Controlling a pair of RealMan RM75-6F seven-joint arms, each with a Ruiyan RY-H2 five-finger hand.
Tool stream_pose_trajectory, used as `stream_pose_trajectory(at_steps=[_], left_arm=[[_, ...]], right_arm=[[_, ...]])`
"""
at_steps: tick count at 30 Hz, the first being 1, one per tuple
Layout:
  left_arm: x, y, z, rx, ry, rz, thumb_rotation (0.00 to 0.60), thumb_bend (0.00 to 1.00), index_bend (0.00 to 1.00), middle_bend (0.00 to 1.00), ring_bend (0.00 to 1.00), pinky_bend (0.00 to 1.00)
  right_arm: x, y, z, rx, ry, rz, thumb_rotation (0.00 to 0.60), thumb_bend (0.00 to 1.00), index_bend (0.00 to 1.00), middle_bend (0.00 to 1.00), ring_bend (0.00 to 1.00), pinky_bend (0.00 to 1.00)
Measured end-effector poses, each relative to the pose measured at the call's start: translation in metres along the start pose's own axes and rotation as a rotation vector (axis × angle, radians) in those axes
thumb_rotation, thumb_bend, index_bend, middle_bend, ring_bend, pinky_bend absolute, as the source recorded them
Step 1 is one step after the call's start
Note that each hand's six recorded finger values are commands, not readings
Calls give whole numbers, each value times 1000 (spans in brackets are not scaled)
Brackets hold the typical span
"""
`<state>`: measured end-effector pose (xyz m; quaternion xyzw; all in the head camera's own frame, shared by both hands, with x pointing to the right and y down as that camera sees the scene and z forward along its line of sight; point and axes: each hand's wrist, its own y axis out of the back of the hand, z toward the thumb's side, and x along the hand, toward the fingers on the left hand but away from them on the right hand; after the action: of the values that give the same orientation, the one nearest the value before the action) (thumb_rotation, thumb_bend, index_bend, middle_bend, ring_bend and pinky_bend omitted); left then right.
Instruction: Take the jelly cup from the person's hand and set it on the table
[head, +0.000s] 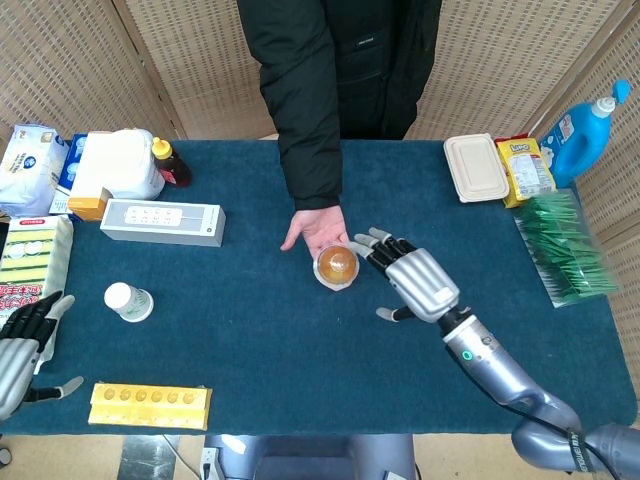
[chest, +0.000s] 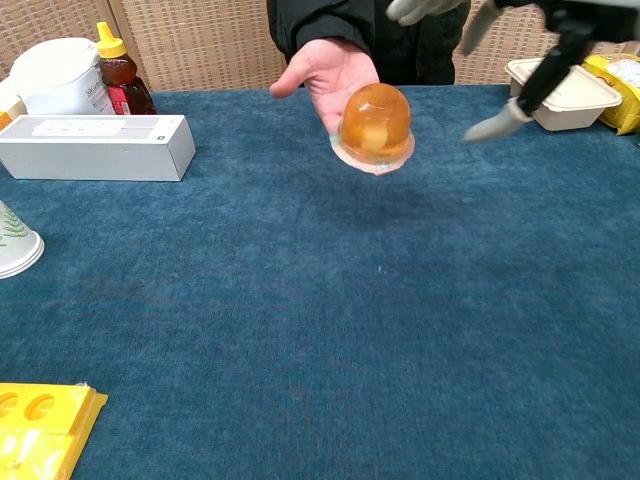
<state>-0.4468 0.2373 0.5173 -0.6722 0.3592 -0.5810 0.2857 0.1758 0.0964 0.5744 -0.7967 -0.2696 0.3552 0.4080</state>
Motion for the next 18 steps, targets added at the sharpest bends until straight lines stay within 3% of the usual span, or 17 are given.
stream_pose_trajectory(at_steps=[12,18], left_arm=[[2,3,-4,-11,5,-1,600,87,0,0,0,39],[4,5,-6,-16,8,-4,600,85,0,0,0,39]], right_arm=[[-60,-22,12,-9,-44,86,600,141,153,170,131,294],[-74,-28,17,-20,-52,75,600,229,290,284,239,420]])
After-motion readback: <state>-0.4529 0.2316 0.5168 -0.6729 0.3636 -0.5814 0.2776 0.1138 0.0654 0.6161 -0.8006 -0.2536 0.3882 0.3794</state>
